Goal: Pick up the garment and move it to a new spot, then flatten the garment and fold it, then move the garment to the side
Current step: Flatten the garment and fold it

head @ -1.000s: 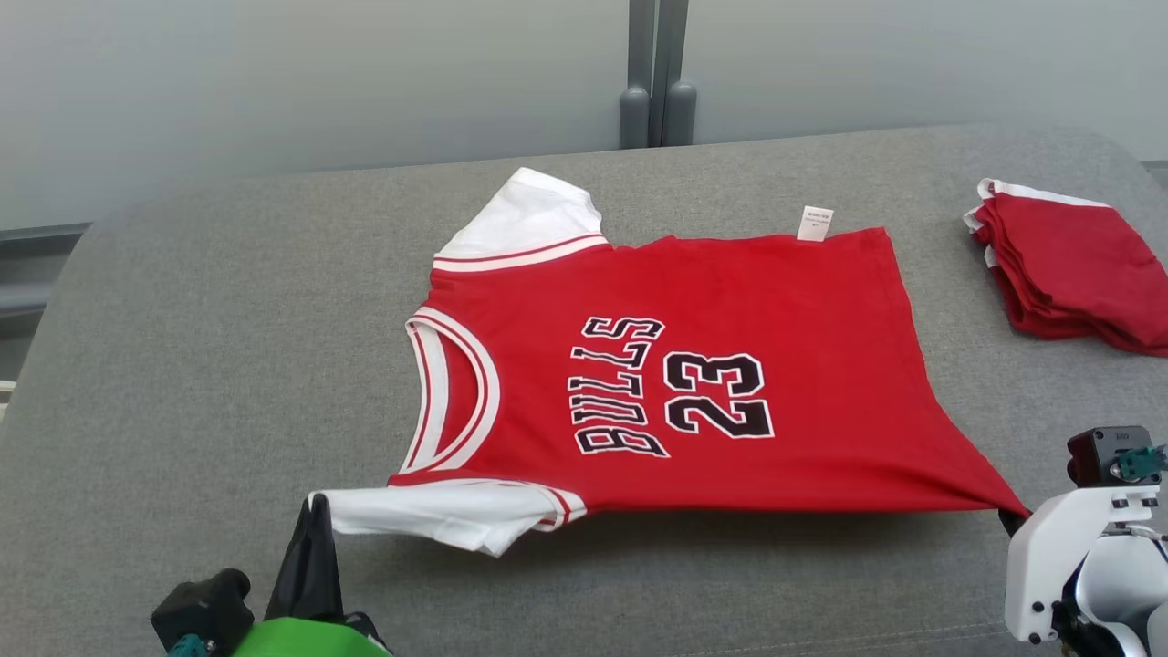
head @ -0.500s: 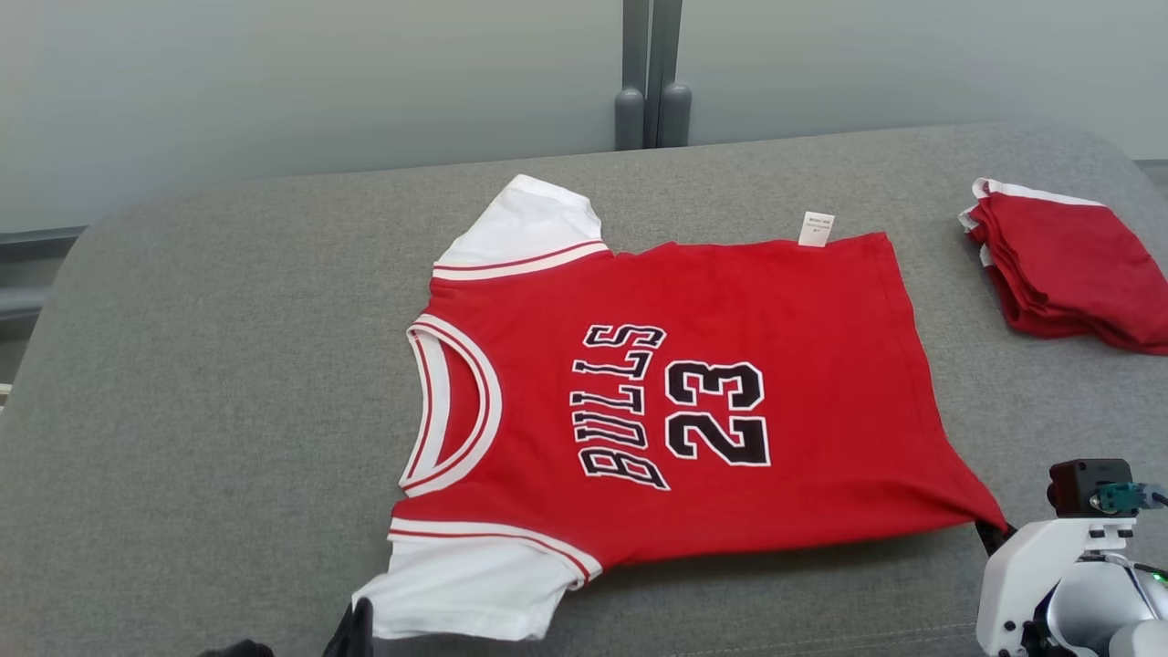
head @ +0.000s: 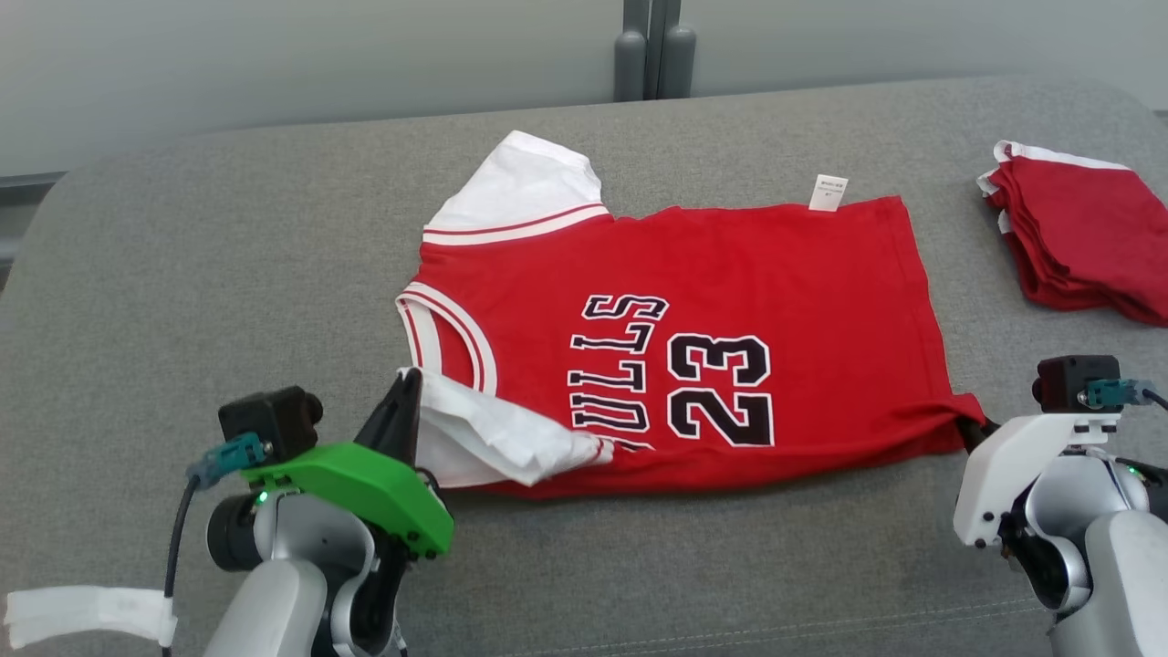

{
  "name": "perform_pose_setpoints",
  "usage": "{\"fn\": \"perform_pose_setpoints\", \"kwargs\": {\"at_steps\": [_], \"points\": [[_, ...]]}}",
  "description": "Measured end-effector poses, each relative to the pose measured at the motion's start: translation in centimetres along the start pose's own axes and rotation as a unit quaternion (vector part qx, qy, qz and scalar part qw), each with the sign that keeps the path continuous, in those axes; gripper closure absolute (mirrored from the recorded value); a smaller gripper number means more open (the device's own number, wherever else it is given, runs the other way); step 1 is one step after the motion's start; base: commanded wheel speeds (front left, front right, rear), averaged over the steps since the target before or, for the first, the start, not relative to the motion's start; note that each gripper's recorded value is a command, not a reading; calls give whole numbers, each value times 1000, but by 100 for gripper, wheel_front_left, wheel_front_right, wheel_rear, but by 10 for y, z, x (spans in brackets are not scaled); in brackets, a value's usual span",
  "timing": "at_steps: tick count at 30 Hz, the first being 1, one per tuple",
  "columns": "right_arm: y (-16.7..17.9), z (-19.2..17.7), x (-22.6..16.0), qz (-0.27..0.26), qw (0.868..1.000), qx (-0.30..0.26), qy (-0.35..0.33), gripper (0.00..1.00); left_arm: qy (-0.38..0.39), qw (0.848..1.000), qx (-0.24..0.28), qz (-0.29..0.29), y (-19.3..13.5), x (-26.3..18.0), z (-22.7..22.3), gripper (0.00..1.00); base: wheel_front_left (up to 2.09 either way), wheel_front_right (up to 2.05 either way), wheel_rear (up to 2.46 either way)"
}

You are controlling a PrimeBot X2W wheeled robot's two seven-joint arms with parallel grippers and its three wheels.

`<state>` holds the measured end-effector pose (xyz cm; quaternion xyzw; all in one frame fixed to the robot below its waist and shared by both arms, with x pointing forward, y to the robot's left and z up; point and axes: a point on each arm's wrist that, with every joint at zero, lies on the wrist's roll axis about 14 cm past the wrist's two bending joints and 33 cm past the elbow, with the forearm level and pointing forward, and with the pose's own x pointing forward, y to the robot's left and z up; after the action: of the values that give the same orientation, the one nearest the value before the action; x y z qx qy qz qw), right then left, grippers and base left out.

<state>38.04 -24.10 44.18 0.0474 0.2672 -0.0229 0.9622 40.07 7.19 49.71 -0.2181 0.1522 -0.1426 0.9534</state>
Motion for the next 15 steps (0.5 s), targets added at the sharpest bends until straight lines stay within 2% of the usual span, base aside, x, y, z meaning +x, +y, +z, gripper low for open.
{"fn": "perform_pose_setpoints", "kwargs": {"at_steps": [15], "points": [[-2,9,57,3,999,-10,34,100,21,999,25,23,27,80,-4,100,0,0,0]]}}
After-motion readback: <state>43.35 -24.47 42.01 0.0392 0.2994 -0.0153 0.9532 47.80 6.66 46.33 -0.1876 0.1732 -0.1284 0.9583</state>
